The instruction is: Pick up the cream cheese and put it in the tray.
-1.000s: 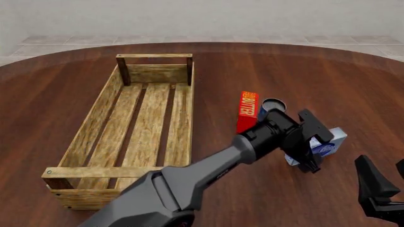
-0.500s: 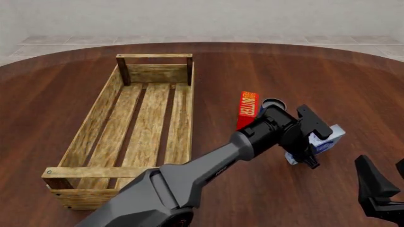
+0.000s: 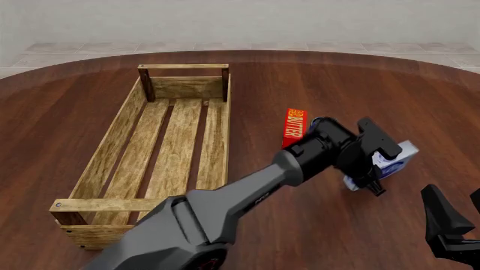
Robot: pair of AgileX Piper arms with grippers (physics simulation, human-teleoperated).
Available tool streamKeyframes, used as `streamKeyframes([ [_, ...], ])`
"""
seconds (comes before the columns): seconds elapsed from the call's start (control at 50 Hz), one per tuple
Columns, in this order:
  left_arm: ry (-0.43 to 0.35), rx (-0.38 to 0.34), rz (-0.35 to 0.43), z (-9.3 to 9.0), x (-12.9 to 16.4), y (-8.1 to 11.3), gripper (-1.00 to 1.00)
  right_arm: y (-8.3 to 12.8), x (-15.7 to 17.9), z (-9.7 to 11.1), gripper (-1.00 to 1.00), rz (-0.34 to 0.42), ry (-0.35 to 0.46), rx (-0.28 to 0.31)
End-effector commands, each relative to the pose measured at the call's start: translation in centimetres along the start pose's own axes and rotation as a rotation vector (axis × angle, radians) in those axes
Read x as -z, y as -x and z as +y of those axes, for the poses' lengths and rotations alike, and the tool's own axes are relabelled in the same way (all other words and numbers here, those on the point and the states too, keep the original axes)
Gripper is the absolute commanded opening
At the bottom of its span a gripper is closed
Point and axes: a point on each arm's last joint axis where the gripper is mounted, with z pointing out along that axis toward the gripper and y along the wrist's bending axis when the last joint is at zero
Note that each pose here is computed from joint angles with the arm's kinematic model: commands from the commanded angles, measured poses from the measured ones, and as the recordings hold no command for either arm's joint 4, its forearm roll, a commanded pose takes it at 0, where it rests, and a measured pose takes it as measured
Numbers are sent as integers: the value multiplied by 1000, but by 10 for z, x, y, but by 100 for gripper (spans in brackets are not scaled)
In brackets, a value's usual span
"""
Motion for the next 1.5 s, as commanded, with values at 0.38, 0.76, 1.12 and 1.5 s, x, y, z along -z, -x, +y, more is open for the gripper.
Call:
streamKeyframes([
  [0.38,11,-52,-112,-7,57,7,-100,0,1,0,100,-8,2,4],
  [0.76,33,-24,-172,-2,94,-6,-100,0,2,0,100,-10,2,6],
  [1.12,44,-27,-196,0,122,-18,-100,0,2,0,100,-11,7,9],
  [1.5,58,2,-221,4,148,-32,-100,1,2,1,100,-12,12,11],
])
